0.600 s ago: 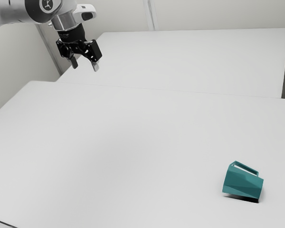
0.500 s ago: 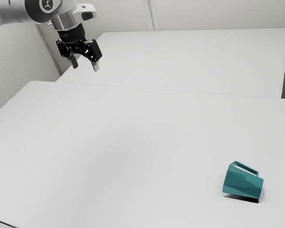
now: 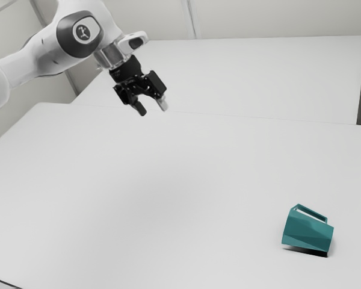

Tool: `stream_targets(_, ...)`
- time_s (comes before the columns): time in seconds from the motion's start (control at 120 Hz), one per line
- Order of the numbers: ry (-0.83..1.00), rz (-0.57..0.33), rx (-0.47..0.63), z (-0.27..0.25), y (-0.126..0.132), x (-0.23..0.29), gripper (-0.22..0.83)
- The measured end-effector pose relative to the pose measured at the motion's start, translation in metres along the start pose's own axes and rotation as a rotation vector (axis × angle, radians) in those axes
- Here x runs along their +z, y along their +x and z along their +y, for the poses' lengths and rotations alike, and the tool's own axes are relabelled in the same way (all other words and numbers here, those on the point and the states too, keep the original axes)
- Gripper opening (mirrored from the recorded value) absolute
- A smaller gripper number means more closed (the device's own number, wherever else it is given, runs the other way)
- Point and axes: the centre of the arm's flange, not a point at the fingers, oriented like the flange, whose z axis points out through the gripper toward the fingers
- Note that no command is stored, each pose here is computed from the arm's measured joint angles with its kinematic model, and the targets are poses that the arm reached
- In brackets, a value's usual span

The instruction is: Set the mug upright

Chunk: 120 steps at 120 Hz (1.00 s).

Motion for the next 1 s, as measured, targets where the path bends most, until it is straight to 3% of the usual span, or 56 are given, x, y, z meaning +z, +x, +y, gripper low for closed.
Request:
stream_targets(0.158, -0.198, 0.048, 0.049, 0.000, 0.003, 0.039, 0.60)
stream_targets(0.492, -0.422, 0.105, 0.190, 0.031, -0.006, 0.123, 0.59)
stream_targets(0.7, -0.556, 0.109, 0.150, 0.030, -0.020, 0.173, 0.58)
stream_targets(1.0, -0.645, 0.040, 0.128, 0.061, -0.042, 0.233, 0.57)
